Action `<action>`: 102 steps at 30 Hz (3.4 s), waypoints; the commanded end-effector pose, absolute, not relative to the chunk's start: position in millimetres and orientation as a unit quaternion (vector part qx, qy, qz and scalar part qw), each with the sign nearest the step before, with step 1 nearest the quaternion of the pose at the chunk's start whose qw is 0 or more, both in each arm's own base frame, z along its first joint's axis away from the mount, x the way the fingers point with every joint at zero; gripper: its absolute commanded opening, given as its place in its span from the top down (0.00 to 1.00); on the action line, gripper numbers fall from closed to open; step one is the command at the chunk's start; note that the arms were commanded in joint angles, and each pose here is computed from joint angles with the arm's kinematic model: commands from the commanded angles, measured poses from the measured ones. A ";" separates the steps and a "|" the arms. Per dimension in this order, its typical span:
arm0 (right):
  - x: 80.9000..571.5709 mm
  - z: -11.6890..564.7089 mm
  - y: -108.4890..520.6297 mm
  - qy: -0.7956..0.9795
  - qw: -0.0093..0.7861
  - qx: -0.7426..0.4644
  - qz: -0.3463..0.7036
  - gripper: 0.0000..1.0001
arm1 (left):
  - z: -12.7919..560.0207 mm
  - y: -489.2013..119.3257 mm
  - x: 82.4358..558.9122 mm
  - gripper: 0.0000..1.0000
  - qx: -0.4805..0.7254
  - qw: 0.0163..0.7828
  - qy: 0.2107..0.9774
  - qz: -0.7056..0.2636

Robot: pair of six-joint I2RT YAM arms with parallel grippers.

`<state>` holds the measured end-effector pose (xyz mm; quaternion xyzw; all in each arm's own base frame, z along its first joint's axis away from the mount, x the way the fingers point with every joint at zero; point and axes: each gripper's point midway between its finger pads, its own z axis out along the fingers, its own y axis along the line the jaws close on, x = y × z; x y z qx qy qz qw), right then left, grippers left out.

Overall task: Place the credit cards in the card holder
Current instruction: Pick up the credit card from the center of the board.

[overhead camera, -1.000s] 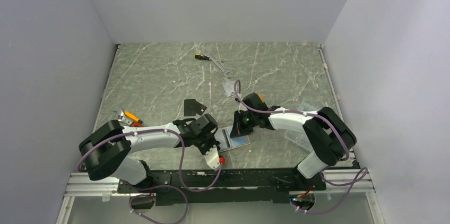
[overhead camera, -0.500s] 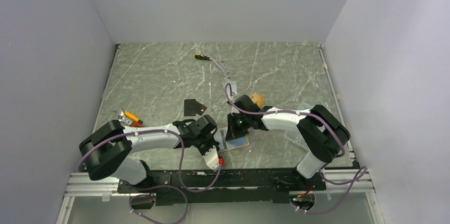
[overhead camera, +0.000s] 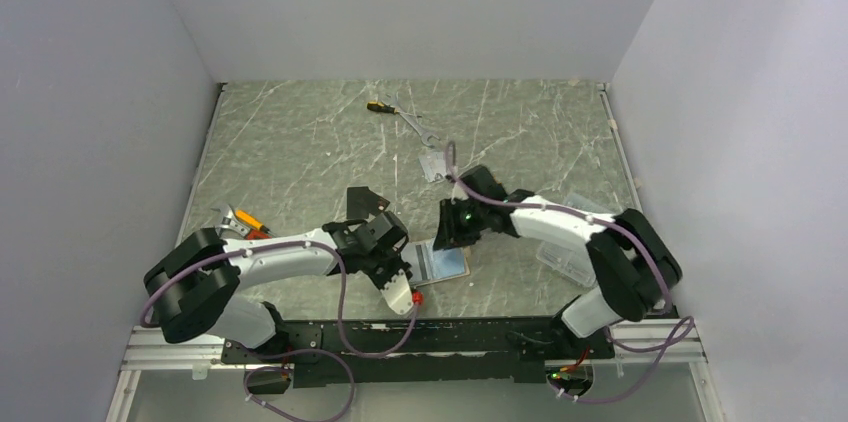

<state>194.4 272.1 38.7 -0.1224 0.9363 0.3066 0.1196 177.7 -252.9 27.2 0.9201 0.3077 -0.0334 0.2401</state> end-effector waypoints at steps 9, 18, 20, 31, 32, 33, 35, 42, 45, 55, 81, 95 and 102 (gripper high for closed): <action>304.5 112.0 159.8 0.921 0.263 0.072 0.279 0.50 | 103.8 -249.3 233.7 0.75 0.724 0.165 0.653 -0.151; 347.8 86.7 118.3 0.916 0.270 0.163 0.247 0.57 | 142.6 -338.3 309.1 0.75 0.544 0.192 0.757 -0.307; 355.0 81.7 117.6 0.916 0.268 0.170 0.246 0.59 | 147.7 -358.1 322.7 0.75 0.525 0.211 0.753 -0.336; 389.0 60.5 114.0 0.910 0.269 0.196 0.245 1.00 | 119.1 -410.4 366.3 0.76 0.453 0.242 0.760 -0.398; 390.5 57.7 113.8 0.911 0.267 0.197 0.246 1.00 | 116.2 -411.6 367.6 0.76 0.449 0.240 0.763 -0.398; 391.5 54.9 113.6 0.911 0.265 0.198 0.247 1.00 | 113.8 -413.0 368.5 0.76 0.446 0.239 0.764 -0.400; 393.2 48.6 112.1 0.911 0.261 0.203 0.248 1.00 | 107.1 -414.6 370.9 0.76 0.439 0.239 0.768 -0.401; 394.6 40.6 107.6 0.912 0.254 0.205 0.249 1.00 | 95.3 -420.8 373.0 0.76 0.421 0.231 0.775 -0.411; 393.5 36.1 105.4 0.913 0.249 0.207 0.250 1.00 | 91.6 -421.1 374.3 0.75 0.416 0.231 0.779 -0.410; 388.8 33.6 106.4 0.910 0.247 0.207 0.259 1.00 | 73.9 -424.0 365.9 0.75 0.410 0.215 0.791 -0.400; 372.9 10.3 109.1 0.917 0.215 0.213 0.261 1.00 | 58.5 -431.3 360.5 0.73 0.403 0.209 0.806 -0.379; 362.3 3.9 107.1 0.919 0.207 0.217 0.255 1.00 | 51.5 -429.2 353.7 0.49 0.390 0.191 0.815 -0.382; 356.6 -1.3 108.6 0.920 0.200 0.219 0.256 1.00 | 39.9 -427.8 349.7 0.49 0.387 0.173 0.822 -0.380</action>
